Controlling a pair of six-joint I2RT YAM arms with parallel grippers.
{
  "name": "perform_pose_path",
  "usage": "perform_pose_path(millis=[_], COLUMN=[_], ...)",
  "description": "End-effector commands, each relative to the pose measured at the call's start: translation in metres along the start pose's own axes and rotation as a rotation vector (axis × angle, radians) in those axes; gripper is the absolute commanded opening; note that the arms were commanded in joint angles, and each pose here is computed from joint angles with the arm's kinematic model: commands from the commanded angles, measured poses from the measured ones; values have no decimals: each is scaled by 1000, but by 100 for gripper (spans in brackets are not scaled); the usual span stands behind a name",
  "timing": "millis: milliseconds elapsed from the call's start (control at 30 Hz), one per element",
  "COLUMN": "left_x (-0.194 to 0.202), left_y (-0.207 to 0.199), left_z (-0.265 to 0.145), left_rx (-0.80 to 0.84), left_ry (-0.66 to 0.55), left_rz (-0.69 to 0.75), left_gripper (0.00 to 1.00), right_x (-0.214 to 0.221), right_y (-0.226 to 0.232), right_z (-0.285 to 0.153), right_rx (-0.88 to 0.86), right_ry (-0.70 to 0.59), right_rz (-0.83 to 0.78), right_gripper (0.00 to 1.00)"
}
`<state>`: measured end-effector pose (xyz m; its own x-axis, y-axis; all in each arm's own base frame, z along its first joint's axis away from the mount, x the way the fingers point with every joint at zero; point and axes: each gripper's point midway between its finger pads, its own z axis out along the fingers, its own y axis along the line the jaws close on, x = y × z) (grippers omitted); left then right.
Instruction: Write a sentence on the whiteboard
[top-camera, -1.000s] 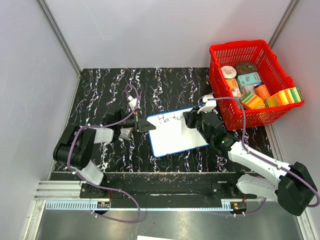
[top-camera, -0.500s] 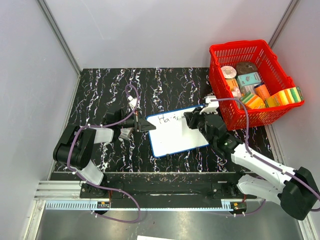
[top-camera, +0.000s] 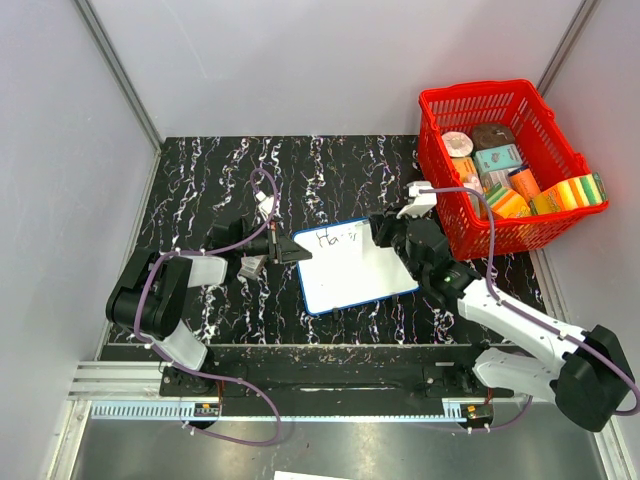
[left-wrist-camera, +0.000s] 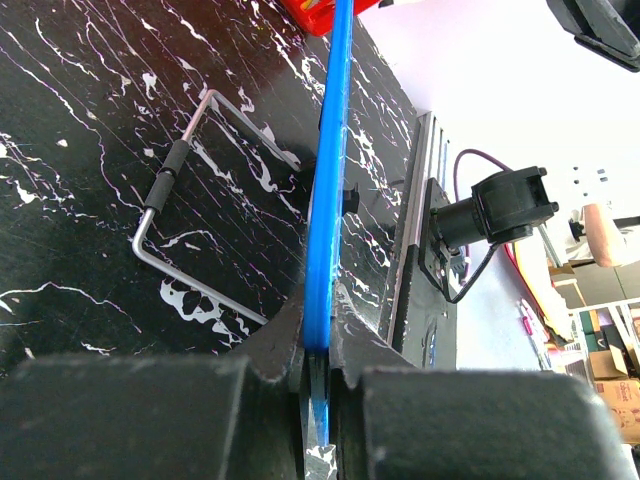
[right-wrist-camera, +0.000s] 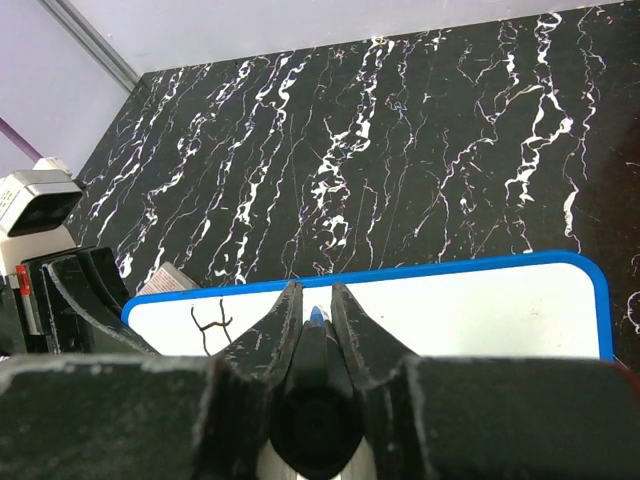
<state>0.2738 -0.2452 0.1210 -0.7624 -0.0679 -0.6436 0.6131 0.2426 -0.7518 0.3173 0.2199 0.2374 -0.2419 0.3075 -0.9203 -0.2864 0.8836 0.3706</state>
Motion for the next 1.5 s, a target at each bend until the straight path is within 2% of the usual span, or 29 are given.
perform_pose_path(millis=[0, 733, 1167, 1467], left_x=[-3, -4, -3, -4], left_y=[16, 16, 17, 17], left_z=[2, 2, 2, 1], left_rx=[-69, -72, -74, -82], left_ry=[-18, -19, -18, -23], left_rz=[104, 101, 102, 105], left_gripper=[0, 0, 0, 0], right_x=[-28, 10, -23, -7], right_y=[3, -12, -9, -16], right_z=[4, 14, -11, -6], right_rx=[9, 58, 22, 45], right_ry=[-78, 1, -95, -53], right_rz=[10, -16, 12, -8], right_gripper=[0, 0, 0, 0])
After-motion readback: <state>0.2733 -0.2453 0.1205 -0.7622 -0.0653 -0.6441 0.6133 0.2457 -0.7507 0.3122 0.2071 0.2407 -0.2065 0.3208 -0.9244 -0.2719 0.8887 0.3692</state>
